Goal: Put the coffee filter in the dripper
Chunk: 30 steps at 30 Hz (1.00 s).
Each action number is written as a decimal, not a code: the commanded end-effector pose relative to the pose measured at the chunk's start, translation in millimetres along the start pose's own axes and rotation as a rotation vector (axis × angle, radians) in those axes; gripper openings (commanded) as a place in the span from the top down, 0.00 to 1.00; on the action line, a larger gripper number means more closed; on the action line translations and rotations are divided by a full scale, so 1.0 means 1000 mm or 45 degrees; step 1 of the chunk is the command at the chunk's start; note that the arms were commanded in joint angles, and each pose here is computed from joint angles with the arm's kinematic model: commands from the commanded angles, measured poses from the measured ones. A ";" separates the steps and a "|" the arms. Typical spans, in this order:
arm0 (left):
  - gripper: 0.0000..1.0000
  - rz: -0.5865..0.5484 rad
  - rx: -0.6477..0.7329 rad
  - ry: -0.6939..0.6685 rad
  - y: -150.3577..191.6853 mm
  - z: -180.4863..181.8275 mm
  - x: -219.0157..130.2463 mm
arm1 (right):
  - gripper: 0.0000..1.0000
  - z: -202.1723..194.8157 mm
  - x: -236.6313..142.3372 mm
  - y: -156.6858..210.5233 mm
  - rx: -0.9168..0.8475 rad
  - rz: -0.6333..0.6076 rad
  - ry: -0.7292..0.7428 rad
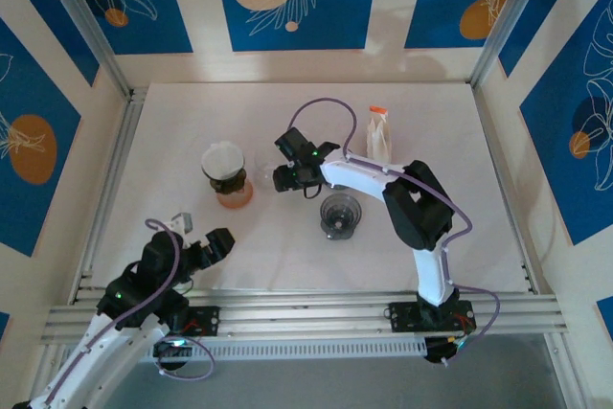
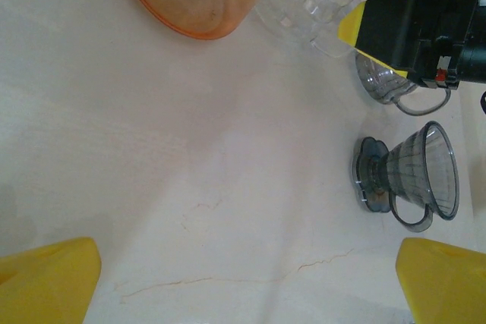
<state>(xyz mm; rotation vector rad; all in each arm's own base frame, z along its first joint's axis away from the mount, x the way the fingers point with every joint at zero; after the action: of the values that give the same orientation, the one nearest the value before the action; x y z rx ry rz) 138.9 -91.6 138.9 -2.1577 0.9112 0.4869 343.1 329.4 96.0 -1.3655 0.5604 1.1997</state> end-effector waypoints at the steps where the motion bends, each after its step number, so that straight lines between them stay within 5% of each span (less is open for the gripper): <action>1: 0.00 0.017 -0.014 0.040 0.002 -0.005 0.002 | 0.48 0.014 -0.004 -0.013 -0.087 -0.047 -0.083; 7: 0.00 0.024 -0.019 0.068 0.001 -0.009 0.004 | 0.75 0.018 -0.003 -0.006 -0.146 -0.038 -0.075; 11: 0.00 0.042 -0.022 0.076 0.003 -0.011 0.005 | 0.84 0.019 -0.009 0.001 -0.184 -0.054 -0.042; 18: 0.00 0.054 -0.014 0.095 0.004 -0.013 0.006 | 0.87 0.027 -0.051 0.040 -0.271 -0.068 0.015; 30: 0.00 0.070 -0.007 0.132 0.005 -0.018 0.014 | 0.88 0.032 -0.092 0.172 -0.385 0.064 0.135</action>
<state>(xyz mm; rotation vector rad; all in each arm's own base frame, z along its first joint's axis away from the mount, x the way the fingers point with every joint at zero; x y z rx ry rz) 144.3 -107.7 136.5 -2.1714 0.9991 0.4464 160.8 311.5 111.5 -1.6603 0.4217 1.3739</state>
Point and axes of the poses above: each hand's point on the last joint's axis, 136 mm out from that joint toward the fingers, its own x axis out along the fingers, its own z axis along the line the jaws close on, y = z × x, the point moved 3 cm from there along -x, back along the fingers, and after that the axes turned 1 degree about x, right-handed, at the moved point
